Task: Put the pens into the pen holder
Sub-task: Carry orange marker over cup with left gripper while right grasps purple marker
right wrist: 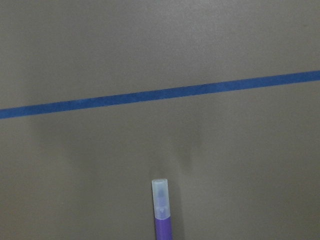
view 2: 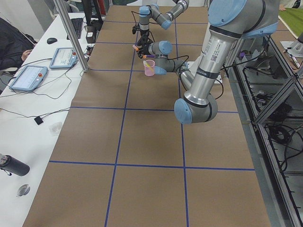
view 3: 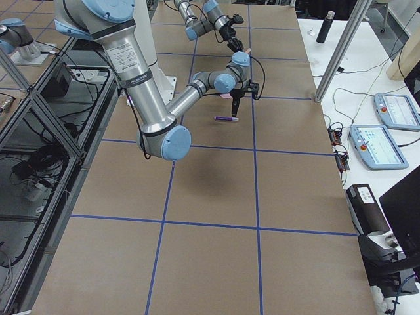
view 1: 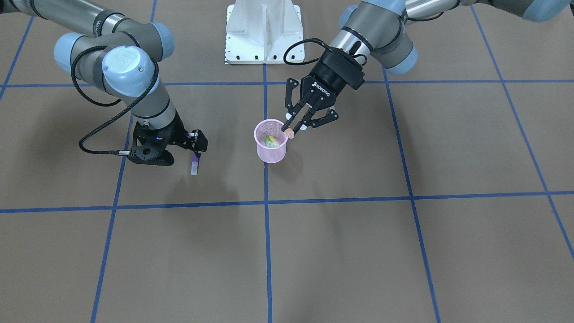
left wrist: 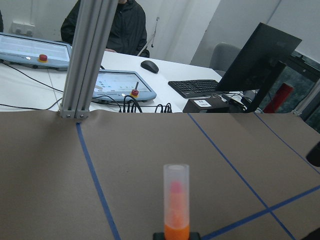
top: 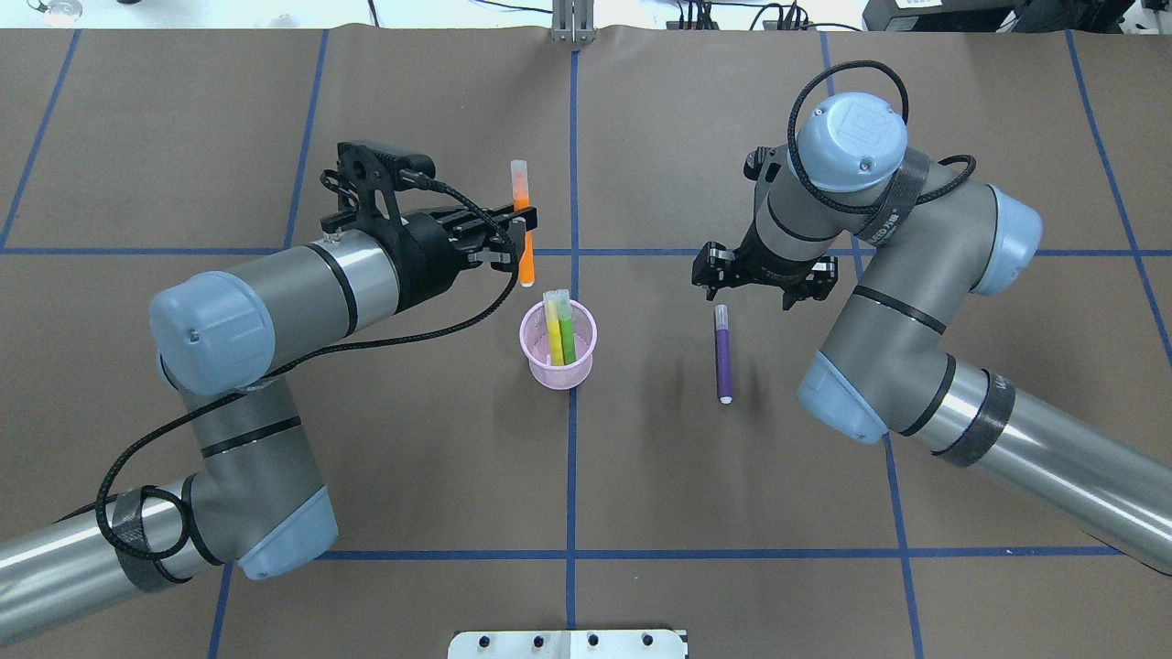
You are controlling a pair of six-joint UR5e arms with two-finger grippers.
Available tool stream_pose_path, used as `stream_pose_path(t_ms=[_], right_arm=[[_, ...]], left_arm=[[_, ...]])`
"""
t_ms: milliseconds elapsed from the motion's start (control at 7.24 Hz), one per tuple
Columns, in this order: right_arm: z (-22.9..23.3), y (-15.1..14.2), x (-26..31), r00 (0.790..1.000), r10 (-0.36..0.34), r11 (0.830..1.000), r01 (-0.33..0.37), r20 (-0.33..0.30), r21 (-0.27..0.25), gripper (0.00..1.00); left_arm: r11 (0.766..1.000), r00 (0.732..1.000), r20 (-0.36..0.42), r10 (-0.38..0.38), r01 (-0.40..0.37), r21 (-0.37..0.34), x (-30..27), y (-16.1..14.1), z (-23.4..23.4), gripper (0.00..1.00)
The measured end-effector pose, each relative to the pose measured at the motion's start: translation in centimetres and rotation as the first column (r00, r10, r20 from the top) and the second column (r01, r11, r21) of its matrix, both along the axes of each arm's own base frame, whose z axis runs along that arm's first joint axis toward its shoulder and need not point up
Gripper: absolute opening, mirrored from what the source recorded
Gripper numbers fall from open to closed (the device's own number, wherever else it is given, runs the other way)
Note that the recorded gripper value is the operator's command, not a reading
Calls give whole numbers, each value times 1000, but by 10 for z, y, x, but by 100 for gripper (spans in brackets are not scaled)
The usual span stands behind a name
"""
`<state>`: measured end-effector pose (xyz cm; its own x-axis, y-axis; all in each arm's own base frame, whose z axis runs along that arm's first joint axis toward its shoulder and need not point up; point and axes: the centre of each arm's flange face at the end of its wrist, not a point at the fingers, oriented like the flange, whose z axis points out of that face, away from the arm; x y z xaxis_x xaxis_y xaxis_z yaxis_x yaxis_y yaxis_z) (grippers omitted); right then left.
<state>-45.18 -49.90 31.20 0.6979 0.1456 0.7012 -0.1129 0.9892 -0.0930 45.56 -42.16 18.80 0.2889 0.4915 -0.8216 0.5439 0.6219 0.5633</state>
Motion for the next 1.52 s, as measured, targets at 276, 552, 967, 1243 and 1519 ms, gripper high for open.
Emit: stream_pose_path(t_ms=[276,552,967,1243,1519], right_arm=[[19,-7,-22,1000,-8,1000,8,-6,-14,97],[27,-3,-37,1000,-25,999,25,-14,-21,91],[27,6,-50,999,-45,999,44,-16,-22,91],[27,7,-52,999,-48,999,48,-15,-22,91],[26,7,-52,999,-50,999,50,-14,-23,90]], left_arm=[[1000,1000,6,8,-8,3,6,3,-1,0],[1000,1000,18,12,-12,-2,12,2,4,0],[1000,999,25,21,-21,-6,18,4,8,0],[999,998,45,43,-42,-16,38,13,16,0],[999,997,64,48,-47,-27,63,18,22,0]])
